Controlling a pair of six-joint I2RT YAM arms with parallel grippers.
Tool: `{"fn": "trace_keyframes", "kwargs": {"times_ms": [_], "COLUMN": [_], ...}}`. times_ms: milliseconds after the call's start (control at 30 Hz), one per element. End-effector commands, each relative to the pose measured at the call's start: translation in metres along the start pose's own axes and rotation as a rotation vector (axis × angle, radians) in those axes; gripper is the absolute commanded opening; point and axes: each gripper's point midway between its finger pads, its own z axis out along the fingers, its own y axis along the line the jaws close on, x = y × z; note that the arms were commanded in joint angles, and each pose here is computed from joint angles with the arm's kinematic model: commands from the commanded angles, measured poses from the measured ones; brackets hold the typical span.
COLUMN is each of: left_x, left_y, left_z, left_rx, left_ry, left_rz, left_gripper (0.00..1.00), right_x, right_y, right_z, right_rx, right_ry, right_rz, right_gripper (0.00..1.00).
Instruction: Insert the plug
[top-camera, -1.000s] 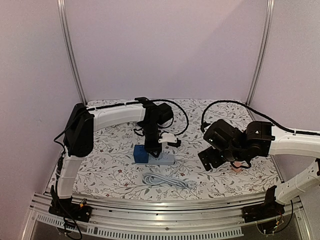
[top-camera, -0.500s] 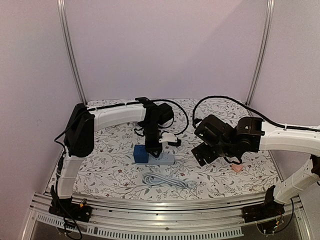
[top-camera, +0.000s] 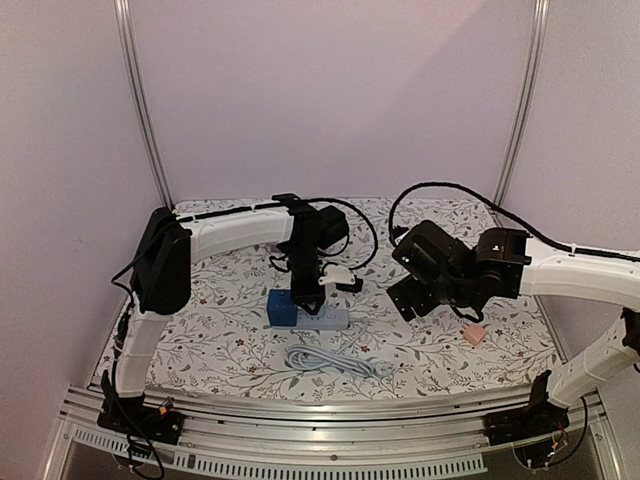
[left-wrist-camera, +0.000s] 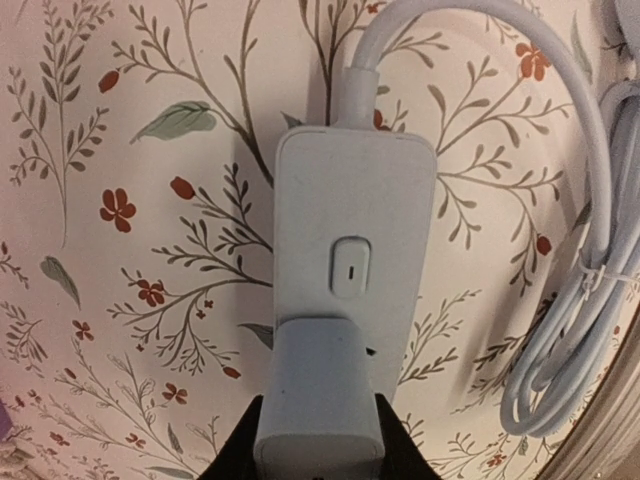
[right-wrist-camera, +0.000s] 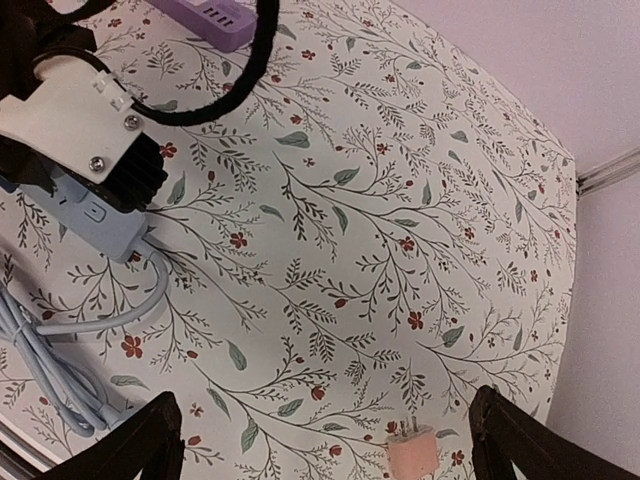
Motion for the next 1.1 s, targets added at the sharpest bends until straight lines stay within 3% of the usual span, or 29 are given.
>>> {"fn": "trace_keyframes", "kwargs": {"times_ms": [0, 300, 667, 1067], "left_x": [-0.012, -0.004, 0.001, 0.011], "left_y": [0.01, 0.019, 0.022, 0.015], "left_z": [0.033, 0.033, 0.032, 0.045], "left_rx": [-0.032, -0.037, -0.141, -0.132], "left_ry": [-0.004, -0.014, 0.037, 0.061], "left_rz": [0.008, -0.028, -0.004, 0.025], "left_gripper": [0.0, 0.01, 0.0, 0.0], "right_x": [-0.018, 0.003, 0.006, 0.018], "right_y": [-0.024, -0.049, -0.065, -0.073], "right_z": [-0.019, -0.033, -0.042, -0.045], "right_rx": [0.057, 0.086, 0.138, 0.15], "right_ry": [-0.073, -0.094, -0.11, -0.1], "right_rz": [0.073, 0.224, 0.236, 0.27], "right_gripper": [0.99, 0.99, 0.99, 0.99]}}
